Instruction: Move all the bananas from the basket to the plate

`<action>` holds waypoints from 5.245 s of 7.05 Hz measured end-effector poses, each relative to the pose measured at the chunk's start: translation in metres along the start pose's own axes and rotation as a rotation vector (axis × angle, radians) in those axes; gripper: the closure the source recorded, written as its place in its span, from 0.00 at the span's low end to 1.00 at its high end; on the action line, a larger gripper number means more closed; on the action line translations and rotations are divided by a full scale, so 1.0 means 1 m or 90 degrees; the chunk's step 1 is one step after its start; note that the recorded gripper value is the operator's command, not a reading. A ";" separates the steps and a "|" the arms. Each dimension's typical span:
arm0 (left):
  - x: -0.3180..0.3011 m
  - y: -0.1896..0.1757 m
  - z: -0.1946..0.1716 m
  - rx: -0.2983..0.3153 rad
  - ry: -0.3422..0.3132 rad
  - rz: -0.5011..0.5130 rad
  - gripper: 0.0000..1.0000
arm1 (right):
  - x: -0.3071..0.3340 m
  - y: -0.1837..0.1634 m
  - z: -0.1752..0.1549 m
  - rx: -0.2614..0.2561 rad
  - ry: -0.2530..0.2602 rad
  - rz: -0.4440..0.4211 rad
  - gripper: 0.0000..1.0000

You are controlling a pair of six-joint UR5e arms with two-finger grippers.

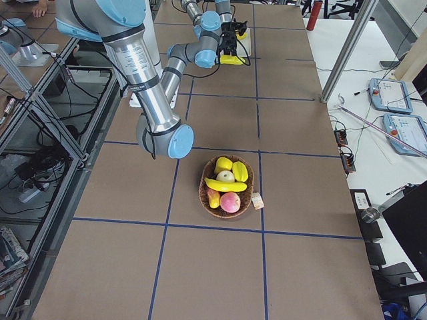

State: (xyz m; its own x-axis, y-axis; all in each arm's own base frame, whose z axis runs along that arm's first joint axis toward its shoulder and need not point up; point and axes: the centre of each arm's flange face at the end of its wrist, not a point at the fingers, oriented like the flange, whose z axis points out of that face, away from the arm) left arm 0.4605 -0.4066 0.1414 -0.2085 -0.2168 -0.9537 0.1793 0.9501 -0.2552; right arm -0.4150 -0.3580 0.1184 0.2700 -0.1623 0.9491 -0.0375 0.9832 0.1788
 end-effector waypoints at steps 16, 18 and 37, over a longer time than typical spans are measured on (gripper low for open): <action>-0.091 -0.086 -0.089 0.132 -0.437 0.061 1.00 | 0.051 -0.002 -0.048 0.035 0.026 0.059 0.00; -0.159 -0.125 -0.148 0.145 -0.550 0.084 1.00 | 0.095 -0.012 -0.063 0.053 0.067 0.089 0.00; -0.227 -0.210 -0.247 0.112 -0.576 0.046 0.00 | 0.452 0.024 -0.226 -0.028 0.285 0.013 0.00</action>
State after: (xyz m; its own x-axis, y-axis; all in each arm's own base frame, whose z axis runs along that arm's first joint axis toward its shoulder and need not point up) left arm 0.2329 -0.5015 0.4512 0.6263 -0.3213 -0.7103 0.3218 0.9364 -0.1399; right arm -0.0761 -0.3883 0.4929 0.6601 -0.0993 0.7446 -0.0092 0.9901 0.1403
